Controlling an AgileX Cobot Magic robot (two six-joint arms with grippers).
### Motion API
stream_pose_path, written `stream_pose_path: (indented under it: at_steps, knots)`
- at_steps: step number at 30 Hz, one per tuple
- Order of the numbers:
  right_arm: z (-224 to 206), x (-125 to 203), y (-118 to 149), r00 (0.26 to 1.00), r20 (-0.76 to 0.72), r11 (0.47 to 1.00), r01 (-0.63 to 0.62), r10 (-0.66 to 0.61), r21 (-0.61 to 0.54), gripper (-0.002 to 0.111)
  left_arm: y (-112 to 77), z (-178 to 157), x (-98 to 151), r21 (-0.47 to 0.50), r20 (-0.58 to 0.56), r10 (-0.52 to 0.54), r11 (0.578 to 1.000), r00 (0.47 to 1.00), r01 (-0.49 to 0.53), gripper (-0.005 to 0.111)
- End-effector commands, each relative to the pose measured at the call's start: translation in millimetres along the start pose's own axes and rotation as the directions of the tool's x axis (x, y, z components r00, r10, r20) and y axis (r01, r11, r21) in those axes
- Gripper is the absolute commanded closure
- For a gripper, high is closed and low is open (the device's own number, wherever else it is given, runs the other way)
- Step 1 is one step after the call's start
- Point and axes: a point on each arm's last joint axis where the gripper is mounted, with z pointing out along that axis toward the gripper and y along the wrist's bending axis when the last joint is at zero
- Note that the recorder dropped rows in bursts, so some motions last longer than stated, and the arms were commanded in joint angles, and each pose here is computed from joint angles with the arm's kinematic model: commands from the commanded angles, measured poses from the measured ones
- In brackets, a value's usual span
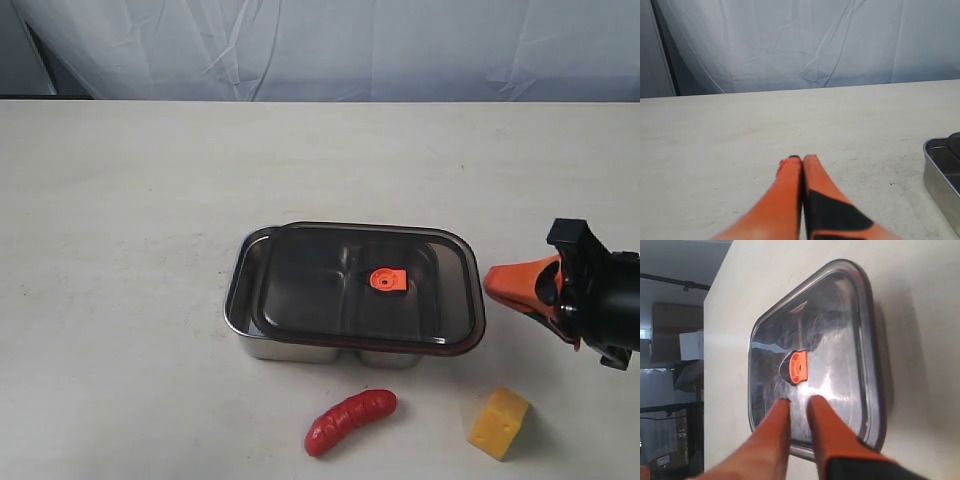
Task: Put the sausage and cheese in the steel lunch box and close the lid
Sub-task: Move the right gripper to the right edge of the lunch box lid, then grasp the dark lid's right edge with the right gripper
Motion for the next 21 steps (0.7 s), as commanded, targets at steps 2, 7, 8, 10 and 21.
stream_pose_path:
  at_steps: [2,7,8,10,21]
  knots:
    - [6.2,-5.1,-10.8,1.000,0.008,0.999,0.004,-0.005,0.040,0.070,0.2,-0.1,0.5,-0.002,0.008,0.003,1.000,1.000,-0.003,0.106]
    - [8.3,-6.6,-20.0,1.000,0.013,0.994,-0.005,0.004,0.107,0.068,0.2,-0.1,0.5,-0.002,0.008,0.003,1.000,1.000,-0.003,0.106]
    - [8.6,-6.5,-20.4,1.000,0.011,0.994,-0.002,0.001,0.108,0.068,0.2,-0.1,0.5,-0.002,0.008,0.003,1.000,1.000,-0.003,0.106]
    - [8.7,-6.8,-21.8,1.000,0.013,0.993,0.001,-0.003,0.120,0.068,0.2,-0.1,0.5,-0.002,0.008,0.003,1.000,1.000,-0.003,0.106]
    - [8.5,-7.3,-23.1,0.999,0.013,0.990,0.039,-0.041,0.136,0.068,0.2,-0.1,0.5,-0.002,0.008,0.003,1.000,1.000,-0.003,0.106]
